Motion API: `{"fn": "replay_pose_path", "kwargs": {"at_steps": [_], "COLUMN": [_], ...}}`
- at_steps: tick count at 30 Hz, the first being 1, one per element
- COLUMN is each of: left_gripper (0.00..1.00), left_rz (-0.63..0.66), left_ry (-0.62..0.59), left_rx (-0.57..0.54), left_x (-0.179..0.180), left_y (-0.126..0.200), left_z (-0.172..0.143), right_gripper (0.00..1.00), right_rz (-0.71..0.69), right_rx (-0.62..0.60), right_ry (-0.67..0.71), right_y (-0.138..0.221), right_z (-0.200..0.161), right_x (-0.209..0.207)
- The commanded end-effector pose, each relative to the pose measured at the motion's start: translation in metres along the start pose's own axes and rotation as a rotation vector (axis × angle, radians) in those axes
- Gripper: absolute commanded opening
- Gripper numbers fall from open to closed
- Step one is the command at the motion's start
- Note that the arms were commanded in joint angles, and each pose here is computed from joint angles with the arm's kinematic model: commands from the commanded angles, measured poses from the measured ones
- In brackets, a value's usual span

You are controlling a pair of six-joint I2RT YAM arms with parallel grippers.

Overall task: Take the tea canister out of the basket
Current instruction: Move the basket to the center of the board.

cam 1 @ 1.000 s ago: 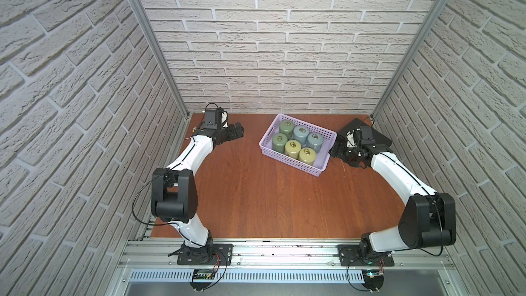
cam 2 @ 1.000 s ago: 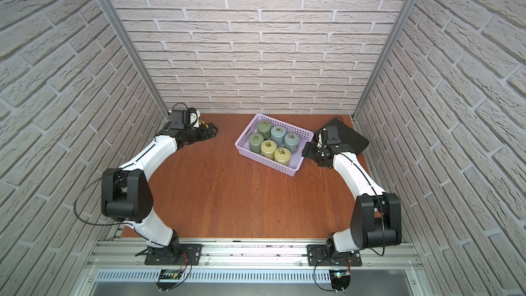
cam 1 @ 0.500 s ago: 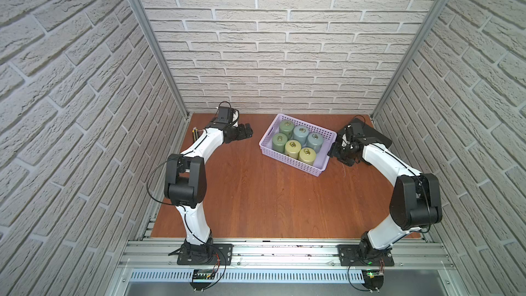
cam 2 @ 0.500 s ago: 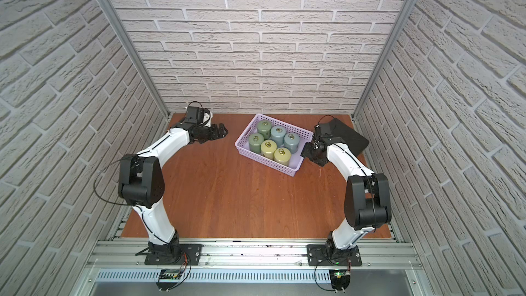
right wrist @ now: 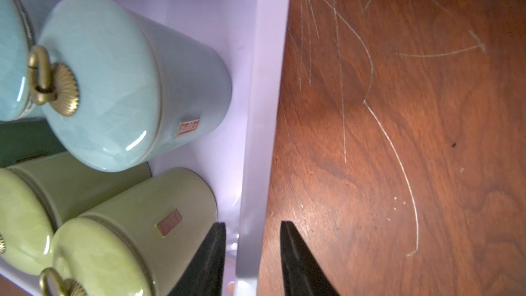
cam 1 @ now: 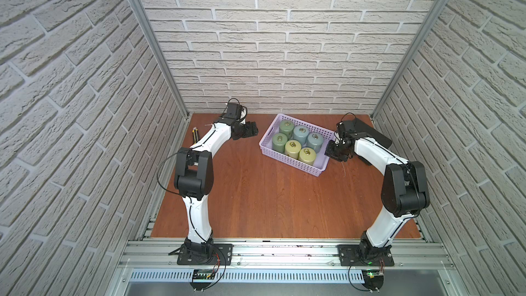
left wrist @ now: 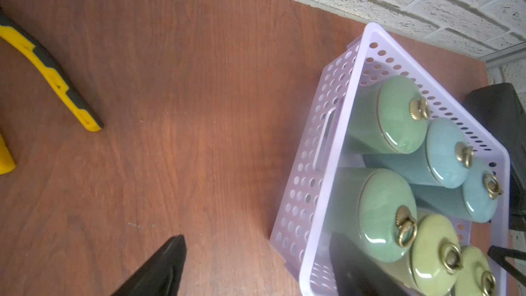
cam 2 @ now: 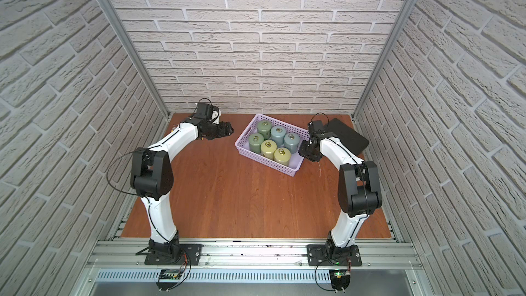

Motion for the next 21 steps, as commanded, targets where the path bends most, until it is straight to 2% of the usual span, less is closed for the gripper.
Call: {"fn": "replay_pose_path", "kwargs": {"at_steps": [1,5,9,21], "left_gripper": [0.8,0.76,0.71,0.6], "left_rz": [-0.005,-0.02,-0.041,-0.084], "left_ry": [-0.014,-0.025,-0.038,-0.094], "left_rx": [0.032,0.047,0.063,0.107], "left_x": [-0.007,-0.016,-0.024,-0.046], "left_y": [-0.008,-0.015,-0.021,-0.033], "left_z": [-0.003,-0.005,-0.007,-0.016], "right_gripper": [0.3,0.22,0.18,0.12], "right_rz": [0.007,0.003,-0.004,-0.002], "right_rx": [-0.004,0.0,0.004,0.017], "right_ry": [0.007,0.012,0.016,0.021], "right_y": [0.0,0.0,-0.001,-0.002], "right_z": [0.004,0.005,0.005,0.005], "right_x": [0.008,0.009,0.008,0.01]}}
Point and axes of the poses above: each gripper's point midway between its finger pads, its own y axis back along the fingers, its own x axis along the line the jaws close on, z = x × y, the point moved 1 cm from there along y, back along the fingers, and after that the axes turned 6 degrees about -y, right-handed, at the moved point
